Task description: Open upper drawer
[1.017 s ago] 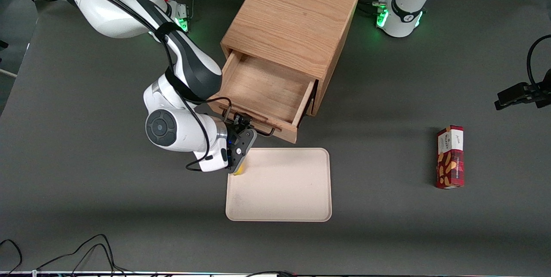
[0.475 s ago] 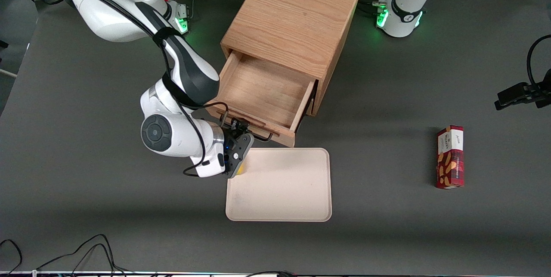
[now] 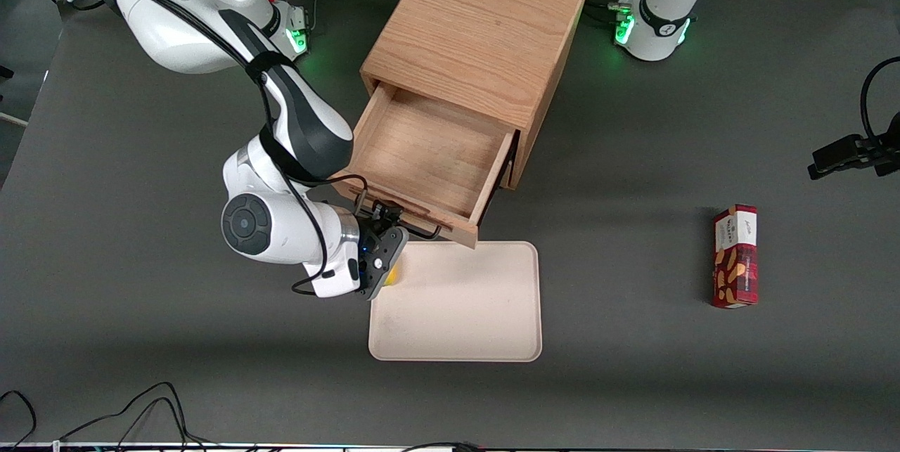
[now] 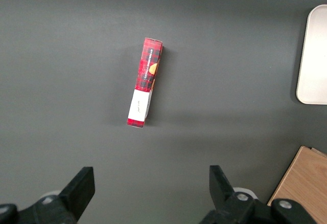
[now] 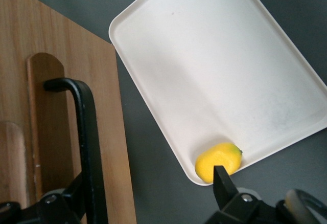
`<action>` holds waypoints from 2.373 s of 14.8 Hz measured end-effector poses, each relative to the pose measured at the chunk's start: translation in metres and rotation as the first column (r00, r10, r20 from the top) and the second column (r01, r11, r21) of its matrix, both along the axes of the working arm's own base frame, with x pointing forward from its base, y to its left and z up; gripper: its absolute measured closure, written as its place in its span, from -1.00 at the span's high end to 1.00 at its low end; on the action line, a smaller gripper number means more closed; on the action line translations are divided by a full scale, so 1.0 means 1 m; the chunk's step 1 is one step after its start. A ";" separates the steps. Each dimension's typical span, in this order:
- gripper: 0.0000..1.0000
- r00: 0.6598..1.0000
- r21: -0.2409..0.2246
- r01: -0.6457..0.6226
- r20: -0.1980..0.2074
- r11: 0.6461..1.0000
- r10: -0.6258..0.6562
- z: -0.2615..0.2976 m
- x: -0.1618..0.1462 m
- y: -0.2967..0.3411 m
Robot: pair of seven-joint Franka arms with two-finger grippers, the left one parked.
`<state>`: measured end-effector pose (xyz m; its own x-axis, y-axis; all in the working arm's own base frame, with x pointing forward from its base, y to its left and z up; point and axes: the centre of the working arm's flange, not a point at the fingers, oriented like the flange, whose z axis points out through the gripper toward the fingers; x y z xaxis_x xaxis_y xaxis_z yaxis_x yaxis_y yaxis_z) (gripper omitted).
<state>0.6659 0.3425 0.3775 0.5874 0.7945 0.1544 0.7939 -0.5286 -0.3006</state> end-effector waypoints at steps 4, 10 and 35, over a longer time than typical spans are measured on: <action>1.00 1.000 -0.003 0.006 0.004 1.000 -0.006 0.000 0.002 -0.003; 1.00 1.000 -0.016 0.021 0.021 1.000 -0.021 0.001 0.009 -0.013; 1.00 0.990 -0.013 0.059 0.127 0.998 -0.056 0.084 0.019 -0.043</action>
